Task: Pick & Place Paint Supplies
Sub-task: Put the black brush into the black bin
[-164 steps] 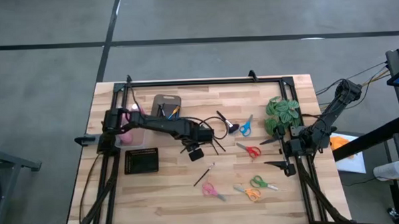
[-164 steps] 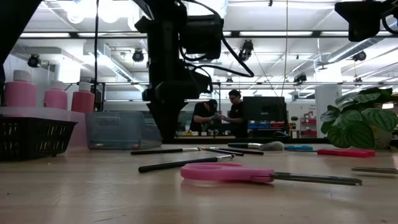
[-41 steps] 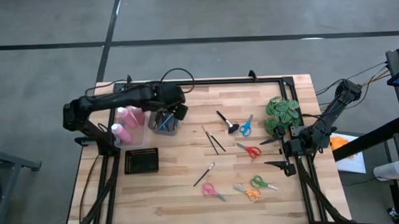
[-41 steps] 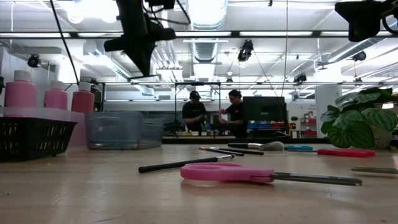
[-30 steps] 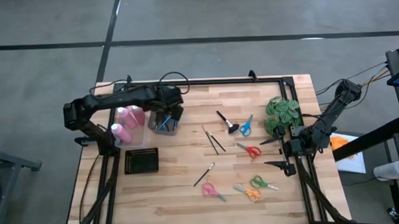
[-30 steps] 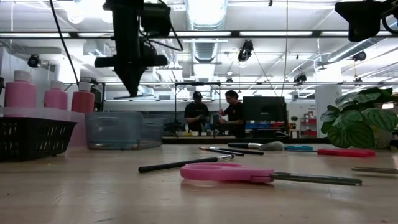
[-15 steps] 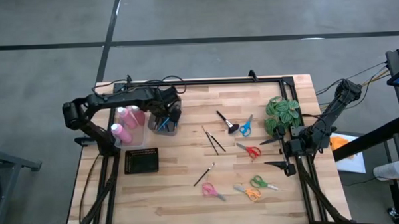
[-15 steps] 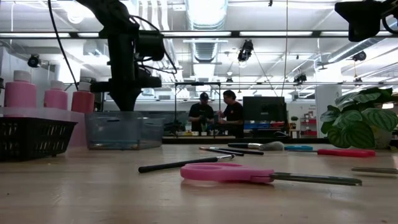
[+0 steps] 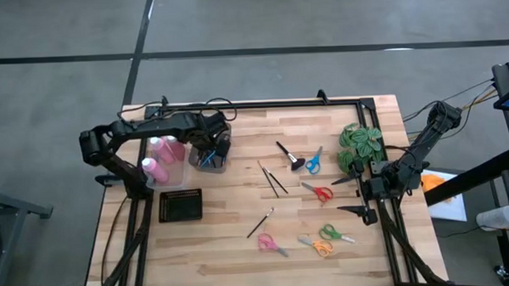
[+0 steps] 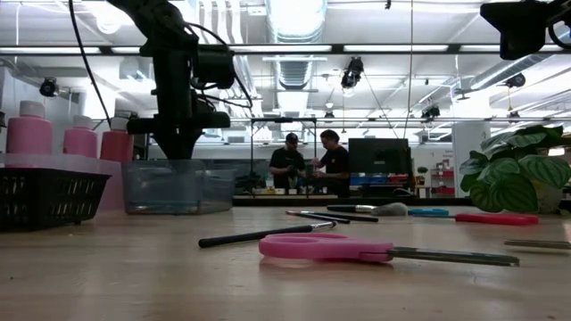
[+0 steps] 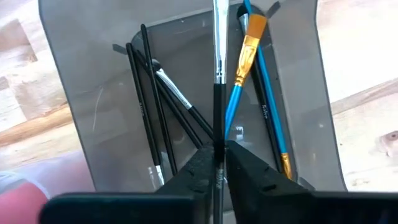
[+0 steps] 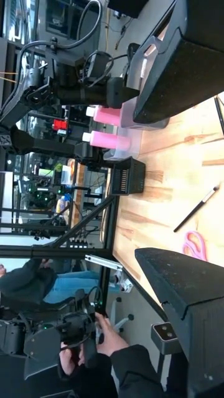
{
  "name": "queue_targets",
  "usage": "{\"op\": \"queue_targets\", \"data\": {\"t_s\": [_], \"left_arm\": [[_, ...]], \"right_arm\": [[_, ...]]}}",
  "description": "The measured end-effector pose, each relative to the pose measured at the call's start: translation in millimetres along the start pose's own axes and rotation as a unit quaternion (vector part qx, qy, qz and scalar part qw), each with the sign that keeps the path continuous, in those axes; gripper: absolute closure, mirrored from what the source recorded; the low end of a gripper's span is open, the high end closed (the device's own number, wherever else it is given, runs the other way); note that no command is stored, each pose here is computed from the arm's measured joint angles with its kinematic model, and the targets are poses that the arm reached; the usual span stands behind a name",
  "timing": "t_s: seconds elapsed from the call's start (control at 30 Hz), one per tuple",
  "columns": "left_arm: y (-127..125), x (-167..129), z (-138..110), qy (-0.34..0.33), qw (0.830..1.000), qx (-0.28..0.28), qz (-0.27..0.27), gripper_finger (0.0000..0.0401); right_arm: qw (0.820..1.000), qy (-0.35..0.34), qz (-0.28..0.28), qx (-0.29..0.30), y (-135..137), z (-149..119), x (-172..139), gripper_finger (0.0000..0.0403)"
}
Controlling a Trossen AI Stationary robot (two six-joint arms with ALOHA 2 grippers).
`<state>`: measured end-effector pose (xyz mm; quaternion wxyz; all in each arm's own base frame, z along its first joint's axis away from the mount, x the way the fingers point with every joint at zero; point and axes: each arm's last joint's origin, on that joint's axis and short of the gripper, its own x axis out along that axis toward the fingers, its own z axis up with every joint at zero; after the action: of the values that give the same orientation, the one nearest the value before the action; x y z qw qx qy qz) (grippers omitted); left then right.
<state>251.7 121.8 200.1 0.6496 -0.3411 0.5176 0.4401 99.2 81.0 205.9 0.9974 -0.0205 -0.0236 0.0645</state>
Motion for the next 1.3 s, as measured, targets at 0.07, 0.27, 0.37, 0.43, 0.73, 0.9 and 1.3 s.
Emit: {"op": "queue_targets", "data": {"t_s": [0.07, 0.27, 0.37, 0.43, 0.73, 0.9, 1.3], "left_arm": [[-0.3, -0.2, 0.3, -0.001, 1.0, 0.0, -0.002, 0.0333], [-0.7, -0.2, 0.7, -0.002, 1.0, 0.001, -0.004, 0.0298], [-1.7, -0.3, 0.9, -0.004, 1.0, 0.001, -0.009, 0.0296], [-4.5, -0.9, 0.3, -0.005, 1.0, 0.004, -0.02, 0.0295], [-33.4, -10.5, -10.1, -0.053, 0.987, 0.119, -0.096, 0.0295], [-44.3, -18.5, -18.5, -0.096, 0.974, 0.183, -0.094, 0.0295], [-65.6, -30.1, -43.6, -0.123, 0.96, 0.224, -0.114, 0.0276]], "right_arm": [[1.0, 0.0, 0.0, 0.001, 0.0, -0.1, 0.0, 0.0062], [1.0, 0.0, 0.0, 0.0, 0.0, -0.1, 0.0, 0.0062], [1.0, 0.0, 0.0, 0.001, 0.0, 0.0, 0.0, 0.0062], [1.0, 0.0, 0.0, 0.0, 0.0, -0.1, 0.0, 0.0062], [1.0, 0.0, 0.0, 0.0, 0.0, -0.1, 0.0, 0.0062], [1.0, 0.0, 0.0, 0.001, 0.0, 0.0, 0.0, 0.0062], [1.0, 0.0, 0.0, 0.001, 0.0, 0.1, 0.0, 0.0062]]}}
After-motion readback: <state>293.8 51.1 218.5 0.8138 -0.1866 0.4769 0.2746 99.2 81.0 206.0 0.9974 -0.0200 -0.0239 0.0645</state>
